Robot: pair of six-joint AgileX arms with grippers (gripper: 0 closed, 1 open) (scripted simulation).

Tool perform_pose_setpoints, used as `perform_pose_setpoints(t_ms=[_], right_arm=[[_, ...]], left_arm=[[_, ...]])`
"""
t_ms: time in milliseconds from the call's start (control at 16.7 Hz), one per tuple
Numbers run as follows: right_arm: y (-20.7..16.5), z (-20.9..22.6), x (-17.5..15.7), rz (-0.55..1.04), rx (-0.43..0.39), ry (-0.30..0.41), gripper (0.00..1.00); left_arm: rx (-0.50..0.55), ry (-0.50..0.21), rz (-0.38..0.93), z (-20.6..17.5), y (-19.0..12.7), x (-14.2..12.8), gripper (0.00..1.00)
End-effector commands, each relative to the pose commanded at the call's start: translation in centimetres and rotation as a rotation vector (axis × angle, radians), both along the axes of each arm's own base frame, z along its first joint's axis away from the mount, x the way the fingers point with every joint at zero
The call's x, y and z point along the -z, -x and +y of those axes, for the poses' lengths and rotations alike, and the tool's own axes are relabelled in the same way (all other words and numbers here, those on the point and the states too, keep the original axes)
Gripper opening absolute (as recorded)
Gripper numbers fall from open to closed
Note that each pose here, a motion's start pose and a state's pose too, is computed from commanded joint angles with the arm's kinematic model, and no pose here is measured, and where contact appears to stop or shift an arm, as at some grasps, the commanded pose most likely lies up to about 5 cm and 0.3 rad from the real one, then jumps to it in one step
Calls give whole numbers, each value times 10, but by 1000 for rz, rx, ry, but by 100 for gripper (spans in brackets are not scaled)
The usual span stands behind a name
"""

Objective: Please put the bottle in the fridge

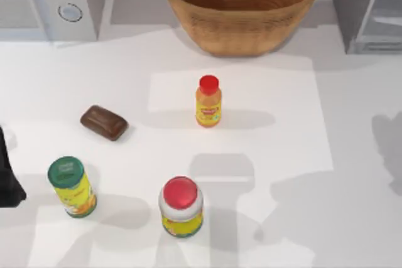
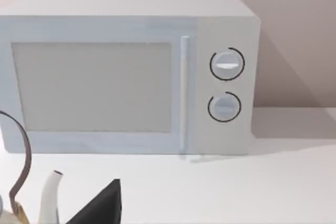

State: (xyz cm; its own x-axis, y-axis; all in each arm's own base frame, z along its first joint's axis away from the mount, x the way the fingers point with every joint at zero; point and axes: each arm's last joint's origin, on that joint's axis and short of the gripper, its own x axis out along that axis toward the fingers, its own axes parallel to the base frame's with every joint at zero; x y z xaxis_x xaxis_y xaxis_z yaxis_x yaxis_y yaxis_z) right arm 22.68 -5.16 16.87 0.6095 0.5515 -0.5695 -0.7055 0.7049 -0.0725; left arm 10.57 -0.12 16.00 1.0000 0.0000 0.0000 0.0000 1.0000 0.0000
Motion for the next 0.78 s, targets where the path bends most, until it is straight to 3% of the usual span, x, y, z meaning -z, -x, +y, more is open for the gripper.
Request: perform_pose_setpoints(t_ms=[180,420,600,780], right_arm=[[11,16,-26,-149,-6,81,1],[48,39,-65,-426,65,158,1],[83,50,-70,-565,190,109,1],[107,54,-52,-593,384,-37,1]], left_arm=[[0,0,0,0,0,0,100],[0,0,0,0,0,0,100],[0,0,0,0,0,0,100],[0,0,0,0,0,0,100]])
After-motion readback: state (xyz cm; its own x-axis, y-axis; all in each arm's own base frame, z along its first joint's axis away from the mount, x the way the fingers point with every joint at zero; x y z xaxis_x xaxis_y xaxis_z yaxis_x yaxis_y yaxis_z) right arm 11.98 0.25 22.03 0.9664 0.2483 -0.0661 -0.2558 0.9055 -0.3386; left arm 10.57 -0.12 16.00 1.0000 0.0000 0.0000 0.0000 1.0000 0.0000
